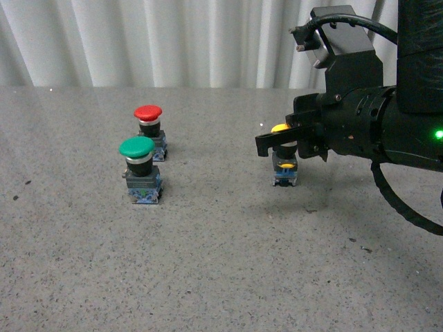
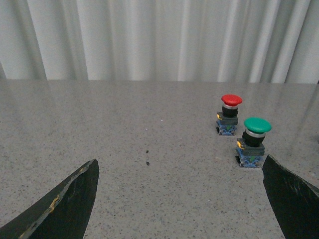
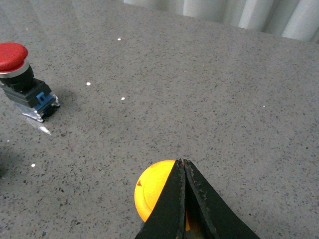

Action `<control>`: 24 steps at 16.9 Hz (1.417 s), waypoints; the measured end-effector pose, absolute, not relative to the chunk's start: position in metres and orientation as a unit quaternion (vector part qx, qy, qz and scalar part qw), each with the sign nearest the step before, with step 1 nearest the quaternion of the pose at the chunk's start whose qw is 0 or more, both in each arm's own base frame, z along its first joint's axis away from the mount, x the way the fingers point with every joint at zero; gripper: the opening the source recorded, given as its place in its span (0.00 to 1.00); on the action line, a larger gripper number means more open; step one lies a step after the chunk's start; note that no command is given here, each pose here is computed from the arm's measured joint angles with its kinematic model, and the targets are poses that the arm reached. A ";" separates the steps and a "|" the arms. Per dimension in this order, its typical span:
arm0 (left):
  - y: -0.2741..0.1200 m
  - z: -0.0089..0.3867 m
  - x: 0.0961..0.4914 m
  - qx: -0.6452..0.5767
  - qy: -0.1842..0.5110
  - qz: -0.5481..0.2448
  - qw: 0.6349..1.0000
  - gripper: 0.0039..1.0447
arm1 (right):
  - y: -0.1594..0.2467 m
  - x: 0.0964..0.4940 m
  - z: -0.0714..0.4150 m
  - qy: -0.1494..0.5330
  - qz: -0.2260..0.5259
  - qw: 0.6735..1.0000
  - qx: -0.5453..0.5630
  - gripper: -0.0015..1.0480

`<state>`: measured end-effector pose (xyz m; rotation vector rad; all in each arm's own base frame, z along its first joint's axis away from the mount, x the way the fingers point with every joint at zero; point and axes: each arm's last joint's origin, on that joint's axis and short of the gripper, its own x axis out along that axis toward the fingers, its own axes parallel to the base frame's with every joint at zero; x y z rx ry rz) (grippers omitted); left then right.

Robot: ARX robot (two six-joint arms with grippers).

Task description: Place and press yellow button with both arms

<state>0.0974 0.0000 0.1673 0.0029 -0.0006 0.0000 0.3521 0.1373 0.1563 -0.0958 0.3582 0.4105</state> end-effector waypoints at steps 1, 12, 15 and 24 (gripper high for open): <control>0.000 0.167 0.097 0.001 0.000 0.000 1.000 0.94 | 0.139 0.352 0.155 0.178 0.200 0.962 -0.051 0.02; 0.000 0.167 0.097 0.002 0.000 0.000 1.000 0.94 | 0.140 0.347 0.159 0.107 0.202 0.973 0.000 0.02; 0.000 0.167 0.097 0.002 0.000 0.000 1.000 0.94 | 0.138 0.339 0.200 0.027 0.223 0.972 0.067 0.02; 0.000 0.167 0.097 0.001 0.000 0.002 1.000 0.94 | 0.069 0.226 0.219 0.036 0.011 0.999 0.012 0.02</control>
